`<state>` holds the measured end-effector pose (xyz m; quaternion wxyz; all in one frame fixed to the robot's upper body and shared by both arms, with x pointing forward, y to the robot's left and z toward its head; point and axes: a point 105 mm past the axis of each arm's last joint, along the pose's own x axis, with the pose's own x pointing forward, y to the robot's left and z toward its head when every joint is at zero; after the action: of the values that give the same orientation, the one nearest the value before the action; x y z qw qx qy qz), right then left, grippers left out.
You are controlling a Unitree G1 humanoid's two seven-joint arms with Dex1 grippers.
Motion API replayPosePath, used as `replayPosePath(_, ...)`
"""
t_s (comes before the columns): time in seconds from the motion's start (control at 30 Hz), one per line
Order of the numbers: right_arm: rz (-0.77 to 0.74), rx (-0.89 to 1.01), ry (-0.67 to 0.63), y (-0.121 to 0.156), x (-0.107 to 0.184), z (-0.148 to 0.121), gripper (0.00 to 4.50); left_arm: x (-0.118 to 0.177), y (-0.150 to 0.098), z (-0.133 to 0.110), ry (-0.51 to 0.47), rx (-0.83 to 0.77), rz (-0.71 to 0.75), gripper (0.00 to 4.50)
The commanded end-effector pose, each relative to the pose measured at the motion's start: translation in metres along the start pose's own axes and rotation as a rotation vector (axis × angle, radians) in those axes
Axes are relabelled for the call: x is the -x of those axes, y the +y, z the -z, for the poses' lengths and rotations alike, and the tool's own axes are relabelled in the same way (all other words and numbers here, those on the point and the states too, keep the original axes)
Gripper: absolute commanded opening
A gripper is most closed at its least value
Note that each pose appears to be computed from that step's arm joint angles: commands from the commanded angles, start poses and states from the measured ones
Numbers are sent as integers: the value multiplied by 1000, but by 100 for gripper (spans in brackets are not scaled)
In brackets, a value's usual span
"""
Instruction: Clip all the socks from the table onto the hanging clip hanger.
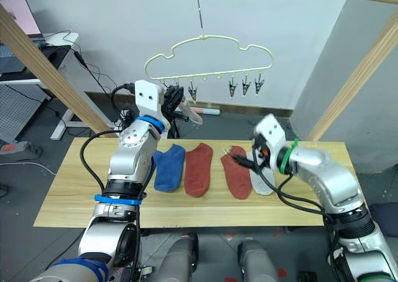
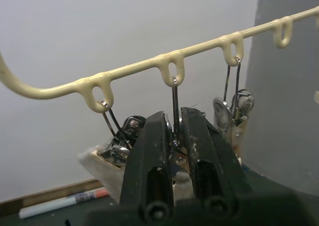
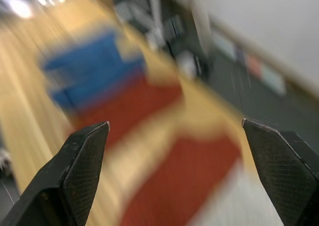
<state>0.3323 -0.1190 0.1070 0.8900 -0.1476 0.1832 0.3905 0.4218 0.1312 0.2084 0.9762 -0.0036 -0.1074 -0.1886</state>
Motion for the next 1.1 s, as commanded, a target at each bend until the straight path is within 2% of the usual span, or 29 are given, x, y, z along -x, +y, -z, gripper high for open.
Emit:
replayPosePath(0.03,99,36,70,-25,-11,19,450,4,-9,-8,33,55,86,9)
replayPosePath(0.13,158,24,122,-42,-26,36,450,7,-8,-9,61,55,110,9)
replayPosePath(0.3,198,28,145,-57,-48,45,450,12,-3,-11,63,58,88,9)
replayPosePath(0.6,174,10,247,-59,-63,77,450,20,-2,-10,74,72,70,9)
replayPosePath(0.7,153,17,277,-57,-62,87,391,22,-1,-10,77,72,65,9)
replayPosePath(1.07,135,-39,275,-56,-45,102,3,25,-2,-7,97,83,69,9)
replayPosePath(1.1,138,-43,264,-56,-42,101,3,25,-3,-7,97,94,72,9)
